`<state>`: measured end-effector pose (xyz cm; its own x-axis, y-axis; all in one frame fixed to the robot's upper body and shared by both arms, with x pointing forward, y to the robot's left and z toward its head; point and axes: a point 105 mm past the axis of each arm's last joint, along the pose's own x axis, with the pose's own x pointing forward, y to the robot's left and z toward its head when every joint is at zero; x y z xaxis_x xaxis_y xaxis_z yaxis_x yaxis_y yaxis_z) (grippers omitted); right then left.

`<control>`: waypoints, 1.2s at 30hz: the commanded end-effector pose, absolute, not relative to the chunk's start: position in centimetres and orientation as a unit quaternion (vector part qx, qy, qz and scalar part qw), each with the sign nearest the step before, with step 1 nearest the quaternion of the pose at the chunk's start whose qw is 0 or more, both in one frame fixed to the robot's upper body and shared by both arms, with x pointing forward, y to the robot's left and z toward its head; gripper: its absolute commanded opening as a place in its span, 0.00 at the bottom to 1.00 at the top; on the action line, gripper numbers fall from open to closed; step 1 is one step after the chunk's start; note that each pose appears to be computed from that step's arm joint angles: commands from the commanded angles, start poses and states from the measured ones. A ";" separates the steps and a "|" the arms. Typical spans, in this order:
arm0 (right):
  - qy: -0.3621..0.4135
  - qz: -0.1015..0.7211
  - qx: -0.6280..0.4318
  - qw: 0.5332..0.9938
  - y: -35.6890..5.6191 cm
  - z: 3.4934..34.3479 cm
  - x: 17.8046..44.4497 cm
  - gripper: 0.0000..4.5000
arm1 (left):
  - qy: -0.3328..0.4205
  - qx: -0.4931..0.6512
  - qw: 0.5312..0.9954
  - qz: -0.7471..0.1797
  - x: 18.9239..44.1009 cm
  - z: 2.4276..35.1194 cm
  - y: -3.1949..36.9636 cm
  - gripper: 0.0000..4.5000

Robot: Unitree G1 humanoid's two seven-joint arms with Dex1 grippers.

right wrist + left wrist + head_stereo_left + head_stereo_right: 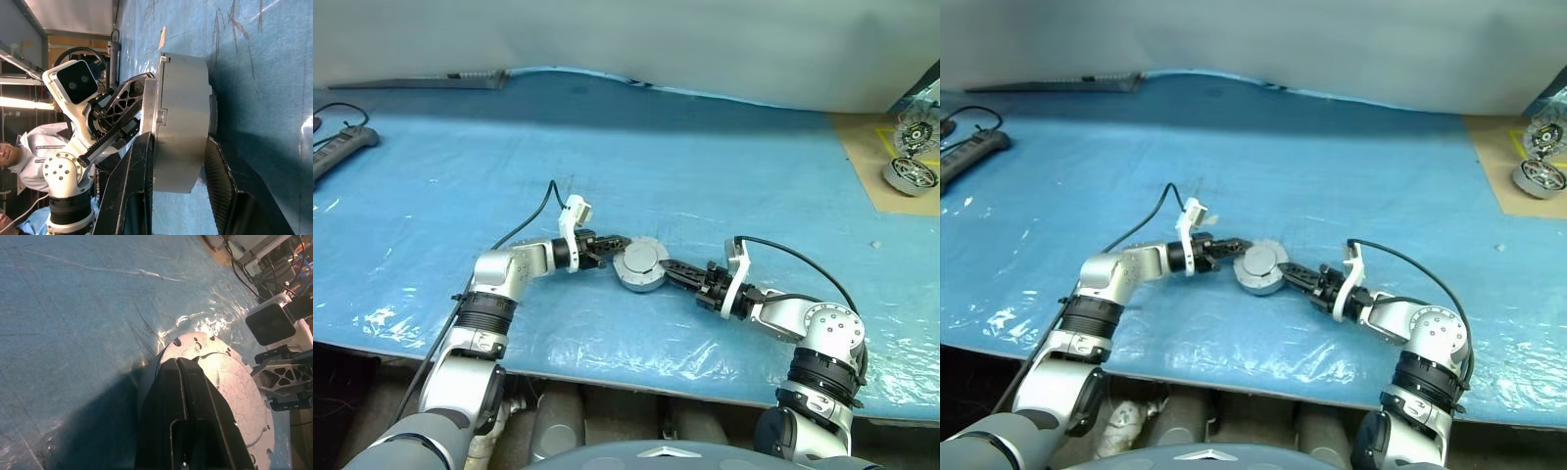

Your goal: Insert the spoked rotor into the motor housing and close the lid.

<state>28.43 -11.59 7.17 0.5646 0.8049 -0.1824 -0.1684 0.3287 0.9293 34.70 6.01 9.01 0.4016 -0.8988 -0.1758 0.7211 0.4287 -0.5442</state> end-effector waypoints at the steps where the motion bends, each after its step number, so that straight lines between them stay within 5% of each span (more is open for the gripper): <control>1: 0.327 0.347 0.475 0.739 -11.1 7.8 28.0 0.24 | 0.241 -0.188 0.811 -0.499 34.4 8.3 5.8 0.00; 13: 0.300 0.344 0.504 0.733 -11.0 8.3 28.2 0.24 | 0.181 -0.290 0.828 -0.444 36.0 11.2 8.2 0.00; 17: 0.274 0.344 0.522 0.731 -11.2 9.0 28.4 0.24 | 0.165 -0.382 0.816 -0.401 35.9 12.1 10.7 0.20; 27: 0.216 0.347 0.546 0.731 -10.2 11.6 31.2 0.24 | 0.136 -0.577 0.746 -0.302 34.2 11.3 14.1 0.96; 36: 0.210 0.355 0.536 0.736 -7.2 12.8 34.7 0.24 | 0.147 -0.646 0.688 -0.296 32.7 10.5 11.4 1.00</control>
